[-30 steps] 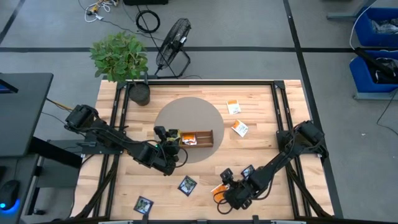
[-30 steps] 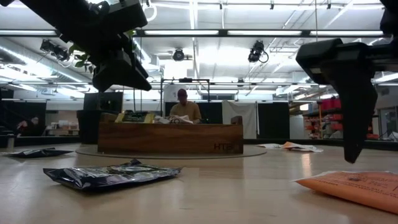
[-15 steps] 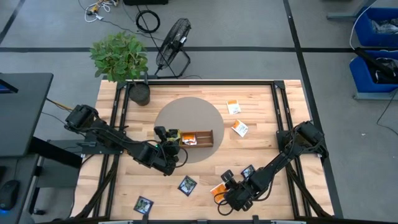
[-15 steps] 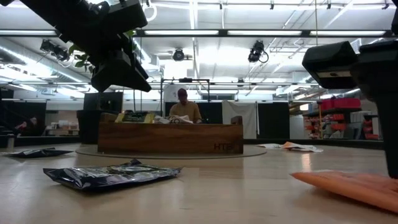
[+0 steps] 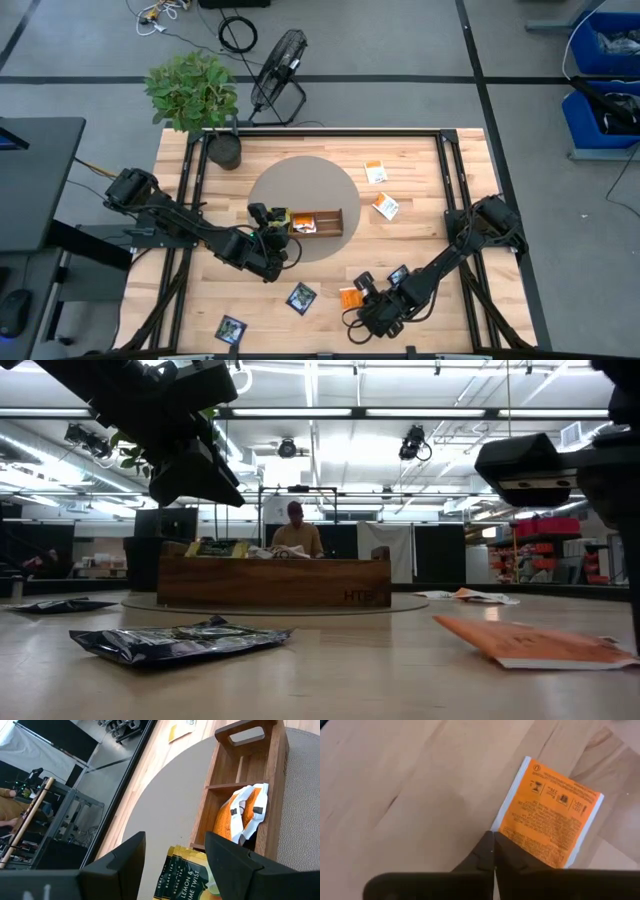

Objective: Pick & Place Tea
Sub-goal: Put the bottom orange tea bag into the wooden organizer

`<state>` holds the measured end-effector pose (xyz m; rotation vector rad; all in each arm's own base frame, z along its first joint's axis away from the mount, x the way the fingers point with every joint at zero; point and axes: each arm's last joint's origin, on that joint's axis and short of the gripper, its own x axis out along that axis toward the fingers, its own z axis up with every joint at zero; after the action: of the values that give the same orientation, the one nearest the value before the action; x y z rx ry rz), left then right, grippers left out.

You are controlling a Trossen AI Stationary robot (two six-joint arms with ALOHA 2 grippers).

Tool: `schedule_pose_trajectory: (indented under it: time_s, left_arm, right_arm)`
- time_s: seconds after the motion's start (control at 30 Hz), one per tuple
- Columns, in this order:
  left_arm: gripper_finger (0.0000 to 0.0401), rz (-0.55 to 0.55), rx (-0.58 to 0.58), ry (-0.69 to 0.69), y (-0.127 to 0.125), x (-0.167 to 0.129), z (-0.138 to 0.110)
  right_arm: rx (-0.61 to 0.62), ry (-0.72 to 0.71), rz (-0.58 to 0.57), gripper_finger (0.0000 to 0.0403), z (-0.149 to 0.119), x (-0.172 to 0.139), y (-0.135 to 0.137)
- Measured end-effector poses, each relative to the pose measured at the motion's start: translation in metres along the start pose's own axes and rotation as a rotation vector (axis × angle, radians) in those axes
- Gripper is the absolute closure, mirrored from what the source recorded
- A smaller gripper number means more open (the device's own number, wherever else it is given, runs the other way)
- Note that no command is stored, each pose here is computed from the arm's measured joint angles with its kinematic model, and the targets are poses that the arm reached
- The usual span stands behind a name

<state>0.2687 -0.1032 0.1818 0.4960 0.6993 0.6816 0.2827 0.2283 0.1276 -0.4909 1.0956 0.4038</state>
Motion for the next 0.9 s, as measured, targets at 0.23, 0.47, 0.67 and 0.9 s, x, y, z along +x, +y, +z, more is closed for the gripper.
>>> schedule_pose_trajectory:
  time_s: [0.23, 0.47, 0.67, 0.9]
  left_arm:
    - [0.0193, -0.001, 0.002, -0.001, 0.0, 0.0, 0.0]
    - [0.0193, -0.013, 0.019, -0.013, -0.003, -0.005, -0.001]
    - [0.0193, -0.083, 0.116, -0.043, -0.011, -0.018, -0.001]
    - [0.0192, -0.147, 0.16, -0.15, -0.022, -0.033, 0.009]
  right_arm:
    - [-0.008, 0.081, -0.15, 0.0401, 0.023, -0.023, -0.021]
    - [-0.007, 0.096, -0.215, 0.0402, 0.041, -0.051, -0.047]
    - [0.101, 0.062, -0.272, 0.0402, 0.046, -0.078, -0.074]
    - [0.194, -0.015, -0.304, 0.0403, 0.056, -0.103, -0.103]
